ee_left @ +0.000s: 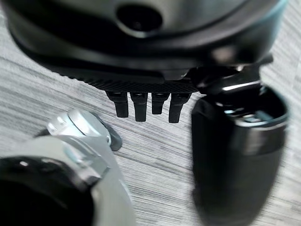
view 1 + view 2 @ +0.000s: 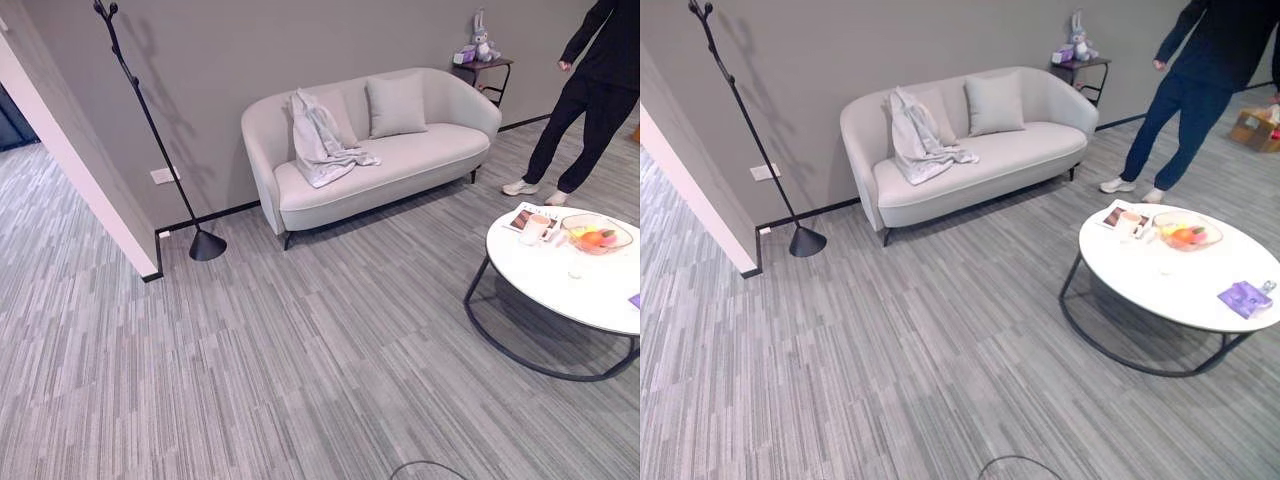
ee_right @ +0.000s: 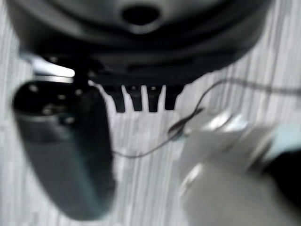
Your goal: Hang the clothes on the sofa on the clothes rack.
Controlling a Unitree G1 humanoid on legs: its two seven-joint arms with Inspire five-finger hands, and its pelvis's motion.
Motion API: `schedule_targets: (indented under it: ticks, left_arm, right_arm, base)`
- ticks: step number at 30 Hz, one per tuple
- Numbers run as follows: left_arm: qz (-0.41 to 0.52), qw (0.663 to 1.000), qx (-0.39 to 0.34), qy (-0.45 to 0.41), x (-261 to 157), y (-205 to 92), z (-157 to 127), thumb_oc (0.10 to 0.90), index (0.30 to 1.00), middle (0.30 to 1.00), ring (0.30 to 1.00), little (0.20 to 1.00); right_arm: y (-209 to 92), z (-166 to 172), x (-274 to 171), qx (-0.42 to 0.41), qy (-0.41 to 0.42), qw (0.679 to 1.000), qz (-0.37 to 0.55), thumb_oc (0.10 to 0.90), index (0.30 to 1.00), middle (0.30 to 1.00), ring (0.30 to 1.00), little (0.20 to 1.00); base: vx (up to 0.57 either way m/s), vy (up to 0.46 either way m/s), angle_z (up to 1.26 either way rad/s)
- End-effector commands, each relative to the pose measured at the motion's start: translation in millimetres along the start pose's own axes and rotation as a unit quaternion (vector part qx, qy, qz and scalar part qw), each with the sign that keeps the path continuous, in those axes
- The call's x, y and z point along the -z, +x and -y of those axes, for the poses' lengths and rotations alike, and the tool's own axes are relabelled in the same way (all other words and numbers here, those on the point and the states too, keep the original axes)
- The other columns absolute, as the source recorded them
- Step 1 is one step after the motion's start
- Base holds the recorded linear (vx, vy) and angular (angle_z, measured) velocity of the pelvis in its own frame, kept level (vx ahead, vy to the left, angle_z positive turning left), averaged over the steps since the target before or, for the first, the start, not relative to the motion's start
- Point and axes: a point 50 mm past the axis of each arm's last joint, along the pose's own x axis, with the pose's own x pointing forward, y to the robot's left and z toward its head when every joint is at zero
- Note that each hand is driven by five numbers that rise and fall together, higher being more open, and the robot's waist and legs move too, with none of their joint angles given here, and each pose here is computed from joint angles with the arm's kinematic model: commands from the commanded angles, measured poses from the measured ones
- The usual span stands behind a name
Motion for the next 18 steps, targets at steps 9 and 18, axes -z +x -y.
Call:
schedule_targets:
  ticks: [9,18]
  left_arm:
    - [0.001,0.979,0.073,0.188,-6.0,2.6,34.0,0.800,0.900,0.900,0.900,0.900]
    - [-0.027,0.968,0.079,0.238,2.0,2.0,32.4,0.800,0.900,0.900,0.900,0.900]
  right_arm:
    - [1.6,-31.0,-14.5,-0.044,-0.235,0.971,0.003,0.800,0.900,0.900,0.900,0.900]
    - [1.5,-29.2,-10.6,-0.046,-0.309,0.950,-0.017,0.800,0.900,0.900,0.900,0.900]
  base:
    - [0.01,0.029,-0.04]
    - [0.03,0.043,-0.04]
